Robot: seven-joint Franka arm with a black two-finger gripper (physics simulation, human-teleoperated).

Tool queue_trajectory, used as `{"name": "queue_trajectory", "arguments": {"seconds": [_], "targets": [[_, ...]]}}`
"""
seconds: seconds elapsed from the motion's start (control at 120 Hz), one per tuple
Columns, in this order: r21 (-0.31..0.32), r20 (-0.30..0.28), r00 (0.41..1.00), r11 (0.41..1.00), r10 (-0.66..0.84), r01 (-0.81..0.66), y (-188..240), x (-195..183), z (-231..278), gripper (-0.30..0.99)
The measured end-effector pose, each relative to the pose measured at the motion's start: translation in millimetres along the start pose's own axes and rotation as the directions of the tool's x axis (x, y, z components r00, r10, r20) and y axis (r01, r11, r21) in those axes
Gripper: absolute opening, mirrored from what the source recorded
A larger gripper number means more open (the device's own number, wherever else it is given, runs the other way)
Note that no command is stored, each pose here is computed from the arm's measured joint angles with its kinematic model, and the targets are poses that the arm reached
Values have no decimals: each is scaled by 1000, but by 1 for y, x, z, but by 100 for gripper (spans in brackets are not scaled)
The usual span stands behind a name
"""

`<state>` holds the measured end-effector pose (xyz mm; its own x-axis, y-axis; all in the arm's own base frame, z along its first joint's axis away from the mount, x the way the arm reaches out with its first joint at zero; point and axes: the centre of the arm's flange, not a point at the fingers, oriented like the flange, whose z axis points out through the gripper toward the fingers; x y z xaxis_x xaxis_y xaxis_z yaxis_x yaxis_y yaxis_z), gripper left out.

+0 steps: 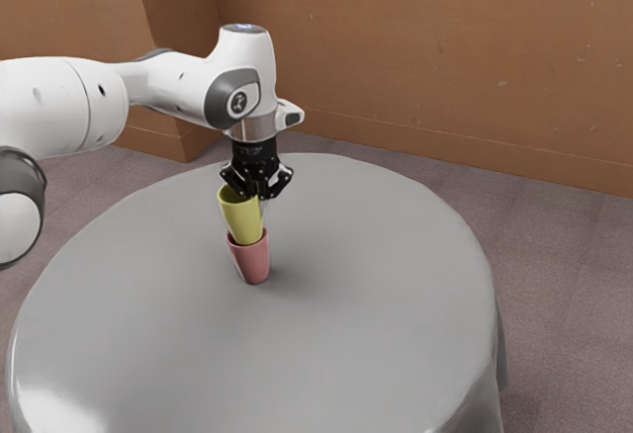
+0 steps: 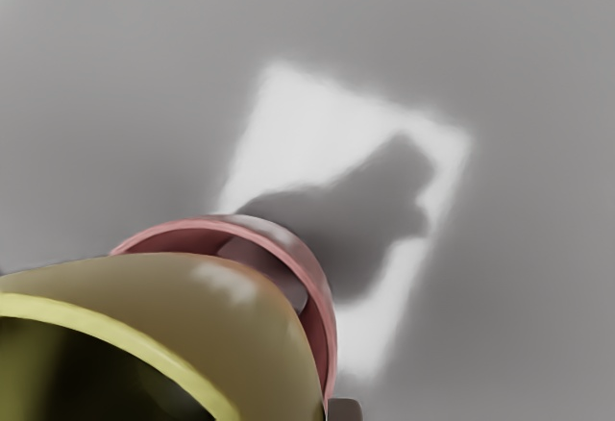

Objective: Place the left cup onto the right cup

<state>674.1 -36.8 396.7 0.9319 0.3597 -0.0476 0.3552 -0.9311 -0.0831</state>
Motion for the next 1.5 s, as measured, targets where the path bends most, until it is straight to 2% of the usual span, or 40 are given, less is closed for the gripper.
{"name": "queue_trajectory", "arguments": {"seconds": [0.275, 0.508, 0.608, 0.733, 1.083, 1.3, 1.5], "targets": [[-2, -8, 1000, 1000, -3, 3, 0, 3, 6, -9], [-8, -12, 1000, 1000, -2, 2, 3, 4, 7, 37], [-10, -14, 1000, 1000, -3, 3, 3, 4, 6, 48], [-11, -16, 1000, 1000, -3, 3, 3, 4, 5, 57], [-17, -34, 999, 1000, -1, 1, 4, 6, -10, 66], [-37, -69, 998, 999, 3, -6, 0, -5, -51, 67], [-52, -79, 996, 998, 43, -47, -10, -36, -98, 67]]}}
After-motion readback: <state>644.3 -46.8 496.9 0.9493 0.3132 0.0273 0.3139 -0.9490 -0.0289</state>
